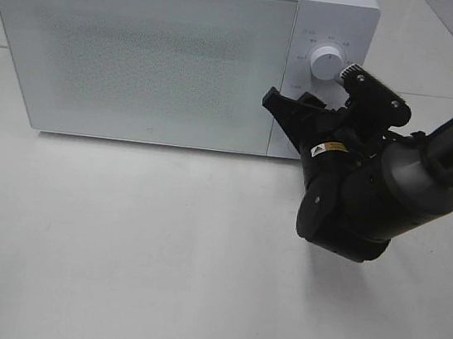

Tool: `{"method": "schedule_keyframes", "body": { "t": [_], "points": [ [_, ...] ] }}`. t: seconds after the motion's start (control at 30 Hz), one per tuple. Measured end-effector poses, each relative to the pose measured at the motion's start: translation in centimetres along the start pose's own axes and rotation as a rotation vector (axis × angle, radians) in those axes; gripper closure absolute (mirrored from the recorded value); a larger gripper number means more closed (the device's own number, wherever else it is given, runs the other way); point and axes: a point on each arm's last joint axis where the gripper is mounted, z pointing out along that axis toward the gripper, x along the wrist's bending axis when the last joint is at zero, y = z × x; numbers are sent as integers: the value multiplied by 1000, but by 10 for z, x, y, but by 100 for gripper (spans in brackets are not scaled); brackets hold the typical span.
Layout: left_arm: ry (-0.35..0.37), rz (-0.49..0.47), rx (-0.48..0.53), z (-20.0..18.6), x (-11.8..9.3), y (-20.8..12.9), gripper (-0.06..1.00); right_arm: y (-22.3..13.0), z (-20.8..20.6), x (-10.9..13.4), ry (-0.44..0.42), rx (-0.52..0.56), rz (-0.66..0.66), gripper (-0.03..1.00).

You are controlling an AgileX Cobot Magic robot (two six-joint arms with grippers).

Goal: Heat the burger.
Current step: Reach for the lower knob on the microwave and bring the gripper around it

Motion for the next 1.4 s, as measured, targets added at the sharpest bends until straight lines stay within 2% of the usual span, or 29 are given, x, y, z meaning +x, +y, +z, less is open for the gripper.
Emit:
{"method": "schedule_keyframes", "body": {
  "t": [0.23,0.27,0.33,0.43,0.5,0.53,0.6,0.67,1.33,1.4],
  "points": [
    [0,0,0,0,0,0,-3,0,0,0,-3,0,125,53],
    [0,0,0,0,0,0,-3,0,0,-1,-5,-1,186,53],
    [0,0,0,0,0,0,-3,0,0,-1,-7,0,213,53],
    [0,0,0,0,0,0,-3,0,0,-2,-11,0,340,53],
    [0,0,0,0,0,0,-3,0,0,-2,-11,1,365,53],
    [0,0,0,0,0,0,-3,-1,0,-2,-14,2,430,53],
    [0,0,0,0,0,0,-3,-1,0,-2,-15,5,461,53],
    [0,0,0,0,0,0,-3,-1,0,-2,-22,6,551,52],
    [0,0,0,0,0,0,-3,-2,0,-3,-39,7,995,52],
    [0,0,0,0,0,0,-3,-3,0,-3,-43,9,1086,52]
  ]
}}
